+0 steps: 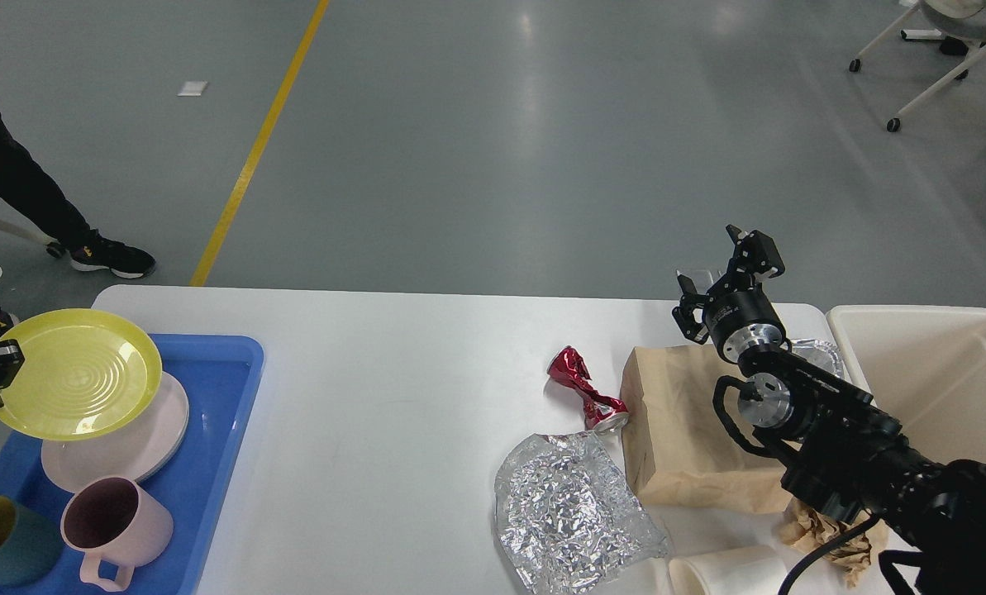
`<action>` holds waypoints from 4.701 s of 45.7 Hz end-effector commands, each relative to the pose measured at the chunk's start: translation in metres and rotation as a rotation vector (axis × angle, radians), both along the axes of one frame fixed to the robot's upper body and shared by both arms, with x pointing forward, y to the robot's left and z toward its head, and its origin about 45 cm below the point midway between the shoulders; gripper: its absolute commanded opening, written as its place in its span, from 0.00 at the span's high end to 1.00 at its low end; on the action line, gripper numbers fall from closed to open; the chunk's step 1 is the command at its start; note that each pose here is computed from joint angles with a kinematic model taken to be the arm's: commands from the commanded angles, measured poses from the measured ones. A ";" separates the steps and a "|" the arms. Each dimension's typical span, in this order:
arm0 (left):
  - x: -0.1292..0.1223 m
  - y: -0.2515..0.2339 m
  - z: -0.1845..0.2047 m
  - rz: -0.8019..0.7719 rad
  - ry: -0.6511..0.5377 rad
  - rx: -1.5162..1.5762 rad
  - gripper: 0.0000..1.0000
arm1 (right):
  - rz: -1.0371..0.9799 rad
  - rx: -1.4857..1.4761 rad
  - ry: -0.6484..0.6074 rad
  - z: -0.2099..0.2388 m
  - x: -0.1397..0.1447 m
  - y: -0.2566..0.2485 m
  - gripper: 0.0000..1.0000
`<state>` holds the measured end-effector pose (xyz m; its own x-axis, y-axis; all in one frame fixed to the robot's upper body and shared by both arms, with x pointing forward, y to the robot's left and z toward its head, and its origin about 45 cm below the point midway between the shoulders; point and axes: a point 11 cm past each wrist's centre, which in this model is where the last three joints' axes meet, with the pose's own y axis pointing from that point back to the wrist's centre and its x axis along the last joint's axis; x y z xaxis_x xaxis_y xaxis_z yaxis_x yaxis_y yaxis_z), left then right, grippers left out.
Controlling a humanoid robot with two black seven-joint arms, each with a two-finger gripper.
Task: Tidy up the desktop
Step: 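Lift the yellow plate and place it on the blue tray, then release the yellow plate and raise the left gripper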
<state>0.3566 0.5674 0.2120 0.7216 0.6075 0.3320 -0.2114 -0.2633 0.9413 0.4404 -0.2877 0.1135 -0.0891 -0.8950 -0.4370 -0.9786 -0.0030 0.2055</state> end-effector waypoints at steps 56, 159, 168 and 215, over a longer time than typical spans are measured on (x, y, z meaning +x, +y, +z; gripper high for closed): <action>0.024 -0.035 -0.021 0.106 -0.252 -0.257 0.04 | 0.000 0.000 -0.001 0.000 0.000 0.000 0.00; 0.131 -0.117 0.030 1.029 -1.182 -1.218 0.04 | -0.001 -0.001 0.001 0.000 0.000 0.000 0.00; 0.127 -0.167 -0.018 1.039 -1.048 -1.235 0.04 | -0.001 -0.001 -0.001 0.000 0.000 0.000 0.00; 0.086 -0.176 -0.062 0.954 -1.299 -1.423 0.04 | -0.001 -0.001 -0.001 0.000 0.000 0.000 0.00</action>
<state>0.4454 0.3871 0.1476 -0.0813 0.7741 -0.6278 -0.9966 -0.0530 0.0637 0.4404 -0.2878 0.1135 -0.0893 -0.8951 -0.4369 -0.9787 -0.0025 0.2052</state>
